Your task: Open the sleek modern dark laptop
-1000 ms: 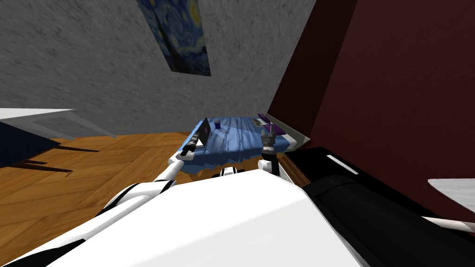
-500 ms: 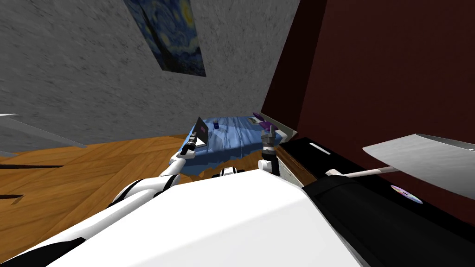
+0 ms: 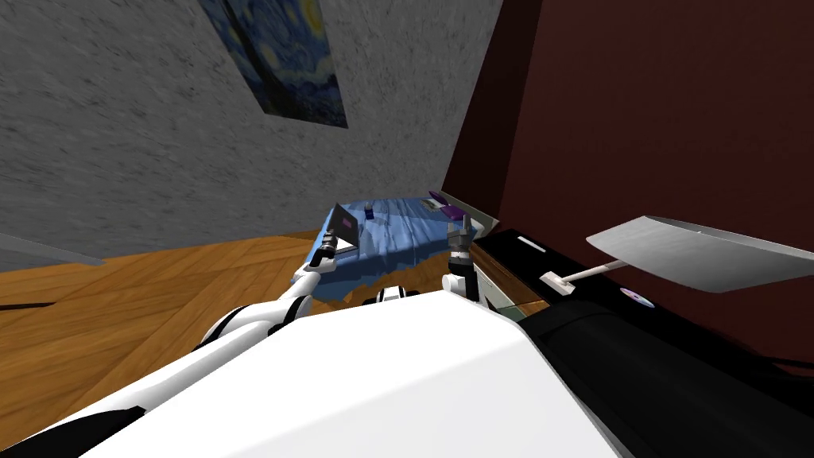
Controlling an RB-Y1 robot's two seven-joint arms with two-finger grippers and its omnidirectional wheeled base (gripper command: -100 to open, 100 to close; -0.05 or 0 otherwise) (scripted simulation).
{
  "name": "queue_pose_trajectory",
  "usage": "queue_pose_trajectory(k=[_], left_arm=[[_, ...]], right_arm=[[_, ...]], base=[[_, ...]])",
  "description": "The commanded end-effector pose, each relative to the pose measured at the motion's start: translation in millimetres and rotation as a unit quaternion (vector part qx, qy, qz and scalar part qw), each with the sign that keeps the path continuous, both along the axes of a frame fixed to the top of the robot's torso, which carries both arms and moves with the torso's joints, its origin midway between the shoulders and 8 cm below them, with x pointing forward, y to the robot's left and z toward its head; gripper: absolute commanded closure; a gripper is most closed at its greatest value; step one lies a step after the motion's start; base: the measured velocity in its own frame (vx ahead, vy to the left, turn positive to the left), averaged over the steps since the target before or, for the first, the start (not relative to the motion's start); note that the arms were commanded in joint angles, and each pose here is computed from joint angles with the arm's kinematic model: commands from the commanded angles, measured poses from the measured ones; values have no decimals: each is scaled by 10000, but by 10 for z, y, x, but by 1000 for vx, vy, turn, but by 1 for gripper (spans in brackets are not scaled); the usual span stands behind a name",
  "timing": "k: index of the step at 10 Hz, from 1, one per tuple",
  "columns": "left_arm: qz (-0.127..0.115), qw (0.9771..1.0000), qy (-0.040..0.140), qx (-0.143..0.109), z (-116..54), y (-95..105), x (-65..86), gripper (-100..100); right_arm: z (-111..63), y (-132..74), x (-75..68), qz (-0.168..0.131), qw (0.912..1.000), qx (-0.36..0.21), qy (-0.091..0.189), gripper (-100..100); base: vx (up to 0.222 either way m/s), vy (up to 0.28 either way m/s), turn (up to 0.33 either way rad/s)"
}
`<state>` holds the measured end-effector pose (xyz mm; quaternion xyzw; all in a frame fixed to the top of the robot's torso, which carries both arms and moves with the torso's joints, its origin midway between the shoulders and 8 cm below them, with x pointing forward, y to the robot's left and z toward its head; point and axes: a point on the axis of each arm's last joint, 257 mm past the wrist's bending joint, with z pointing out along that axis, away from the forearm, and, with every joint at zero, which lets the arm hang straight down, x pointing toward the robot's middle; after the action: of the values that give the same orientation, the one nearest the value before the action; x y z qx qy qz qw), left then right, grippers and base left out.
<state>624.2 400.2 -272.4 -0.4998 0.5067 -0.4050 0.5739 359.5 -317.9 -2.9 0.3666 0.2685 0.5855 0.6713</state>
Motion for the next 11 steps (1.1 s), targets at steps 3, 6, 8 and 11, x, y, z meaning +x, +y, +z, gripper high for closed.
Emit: queue_pose_trajectory(k=[3,6,8,11], left_arm=[[-214,9987,-128,-443,-167,-530,-94,100],[-223,9971,-183,-705,-217,-680,-137,100],[-263,9953,-220,-900,-264,-849,-181,100],[-355,9910,-278,-1257,-346,-1197,-277,100]], right_arm=[[0,-1,0,0,10000,-1,1,0],[0,0,0,0,10000,-1,0,0],[0,0,0,0,10000,-1,0,0],[0,0,0,0,10000,0,0,0]], base=[[45,132,51],[22,83,36],[38,98,38],[32,105,48]])
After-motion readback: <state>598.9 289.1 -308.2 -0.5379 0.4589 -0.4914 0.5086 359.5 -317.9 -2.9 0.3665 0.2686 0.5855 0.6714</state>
